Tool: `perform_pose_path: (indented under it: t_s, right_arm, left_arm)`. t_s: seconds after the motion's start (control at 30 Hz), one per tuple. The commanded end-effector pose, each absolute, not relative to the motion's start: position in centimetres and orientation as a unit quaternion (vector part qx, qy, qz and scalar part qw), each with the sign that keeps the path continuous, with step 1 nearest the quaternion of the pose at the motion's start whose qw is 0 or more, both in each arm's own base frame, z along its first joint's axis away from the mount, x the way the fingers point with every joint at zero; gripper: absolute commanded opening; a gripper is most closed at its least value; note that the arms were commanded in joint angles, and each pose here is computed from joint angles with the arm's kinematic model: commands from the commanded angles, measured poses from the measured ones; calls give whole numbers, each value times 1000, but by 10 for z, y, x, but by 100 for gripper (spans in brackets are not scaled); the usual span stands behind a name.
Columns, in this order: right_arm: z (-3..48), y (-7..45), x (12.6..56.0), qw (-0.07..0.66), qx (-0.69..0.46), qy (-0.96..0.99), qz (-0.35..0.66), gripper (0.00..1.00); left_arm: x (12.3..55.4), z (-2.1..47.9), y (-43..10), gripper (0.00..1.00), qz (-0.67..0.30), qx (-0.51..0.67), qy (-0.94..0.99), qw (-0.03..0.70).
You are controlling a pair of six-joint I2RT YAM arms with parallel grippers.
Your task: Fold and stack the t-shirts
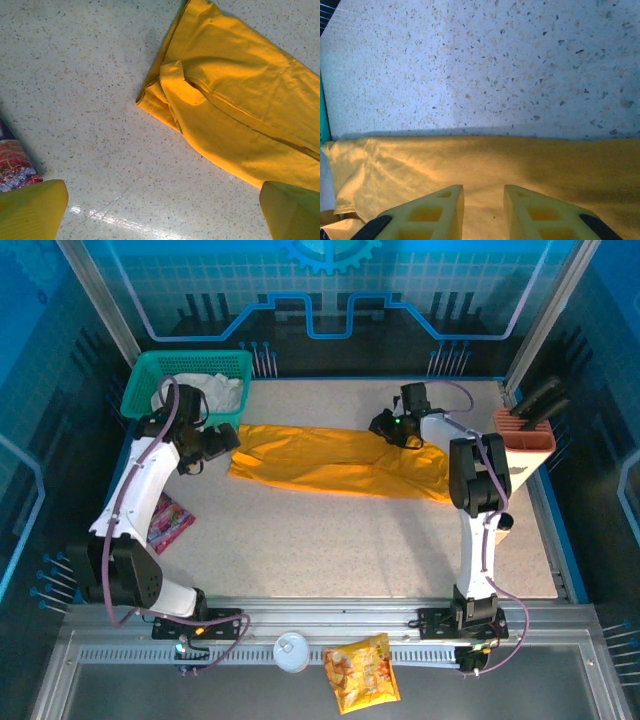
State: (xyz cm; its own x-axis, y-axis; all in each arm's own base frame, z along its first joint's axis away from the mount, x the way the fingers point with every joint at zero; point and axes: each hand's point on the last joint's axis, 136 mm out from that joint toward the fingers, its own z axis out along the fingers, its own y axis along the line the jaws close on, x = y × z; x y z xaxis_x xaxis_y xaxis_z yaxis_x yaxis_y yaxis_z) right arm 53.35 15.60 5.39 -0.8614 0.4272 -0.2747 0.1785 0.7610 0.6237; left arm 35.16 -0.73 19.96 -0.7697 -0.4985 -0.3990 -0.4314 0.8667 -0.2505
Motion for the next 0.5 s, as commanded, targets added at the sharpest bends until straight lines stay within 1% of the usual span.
perform_pose_path:
  t_s: [0.0, 0.13, 0.27, 0.37, 0.47]
  right_arm:
    - [78, 150, 516, 220, 150, 923, 277, 30]
    - [102, 129, 478, 236, 129, 938, 218, 34]
    - [108, 113, 440, 227, 116, 951, 175, 36]
    - [102, 106, 426, 225, 120, 953, 165, 36]
    - [89, 106, 421, 207, 124, 956, 167, 35]
  left_arm:
    - [349, 194, -11, 99, -82, -239, 942, 219]
    - [348, 196, -14, 99, -82, -232, 944, 220]
    - [347, 198, -17, 99, -79, -227, 945, 222]
    - [346, 198, -21, 99, -81, -224, 945, 223]
    - [344, 197, -27, 99, -85, -219, 947, 219]
